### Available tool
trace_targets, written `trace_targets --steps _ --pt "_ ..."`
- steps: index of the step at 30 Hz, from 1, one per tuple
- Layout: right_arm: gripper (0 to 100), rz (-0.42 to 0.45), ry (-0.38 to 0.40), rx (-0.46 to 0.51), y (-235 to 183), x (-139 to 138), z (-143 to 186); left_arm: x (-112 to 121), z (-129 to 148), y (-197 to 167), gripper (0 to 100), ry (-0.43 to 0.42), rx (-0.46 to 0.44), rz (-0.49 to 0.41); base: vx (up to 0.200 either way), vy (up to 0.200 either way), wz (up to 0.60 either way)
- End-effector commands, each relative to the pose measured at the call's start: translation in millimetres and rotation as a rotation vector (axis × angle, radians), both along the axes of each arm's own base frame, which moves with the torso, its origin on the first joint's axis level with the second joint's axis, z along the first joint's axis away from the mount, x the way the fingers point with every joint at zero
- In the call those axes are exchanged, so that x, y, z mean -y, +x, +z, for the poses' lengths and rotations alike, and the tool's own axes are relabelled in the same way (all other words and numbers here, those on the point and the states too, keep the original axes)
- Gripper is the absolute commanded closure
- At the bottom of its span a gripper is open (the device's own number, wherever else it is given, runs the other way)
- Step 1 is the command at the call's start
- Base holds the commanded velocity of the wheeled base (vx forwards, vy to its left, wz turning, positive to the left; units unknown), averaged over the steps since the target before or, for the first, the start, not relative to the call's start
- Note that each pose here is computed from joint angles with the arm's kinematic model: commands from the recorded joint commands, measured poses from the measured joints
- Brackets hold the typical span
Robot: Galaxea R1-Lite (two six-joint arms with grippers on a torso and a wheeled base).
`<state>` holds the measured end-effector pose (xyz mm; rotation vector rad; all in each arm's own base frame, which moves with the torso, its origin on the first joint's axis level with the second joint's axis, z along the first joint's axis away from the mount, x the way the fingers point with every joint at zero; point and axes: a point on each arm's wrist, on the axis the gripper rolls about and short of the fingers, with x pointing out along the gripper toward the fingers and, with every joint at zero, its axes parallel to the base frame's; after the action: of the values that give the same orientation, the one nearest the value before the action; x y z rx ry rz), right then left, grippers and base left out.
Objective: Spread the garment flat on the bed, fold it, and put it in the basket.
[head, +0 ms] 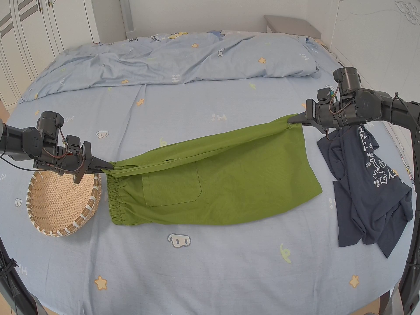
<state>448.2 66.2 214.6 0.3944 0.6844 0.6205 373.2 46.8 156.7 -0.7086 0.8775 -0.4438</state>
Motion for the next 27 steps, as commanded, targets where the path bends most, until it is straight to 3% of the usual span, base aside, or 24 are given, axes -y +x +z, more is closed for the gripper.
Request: trace_targets --steps 1,2,3,15,16,27 --pt "100 0.001 -0.004 -0.026 6 -1 -13 0 -1 1 100 -0.001 0.000 -0.001 0.000 0.000 0.00" --pt "100 0.001 -0.004 -0.026 6 -1 -13 0 -1 1 100 -0.001 0.000 -0.001 0.000 0.000 0.00" --pt "0 0.001 -0.006 -0.038 8 -2 -18 0 -4 3 100 -0.001 -0.008 -0.003 0.000 0.000 0.00" --pt "0 0.009 -0.014 -0.061 11 -4 -27 9 -4 6 100 -0.003 -0.004 -0.028 0.000 0.000 0.00" --pt "0 0.009 -0.014 -0.061 11 -4 -28 11 -4 7 0 -0.001 -0.002 -0.034 0.000 0.000 0.00" --pt "0 0.012 -0.016 -0.067 9 -5 -30 12 -4 12 0 -0.014 0.005 -0.022 0.000 0.000 0.00"
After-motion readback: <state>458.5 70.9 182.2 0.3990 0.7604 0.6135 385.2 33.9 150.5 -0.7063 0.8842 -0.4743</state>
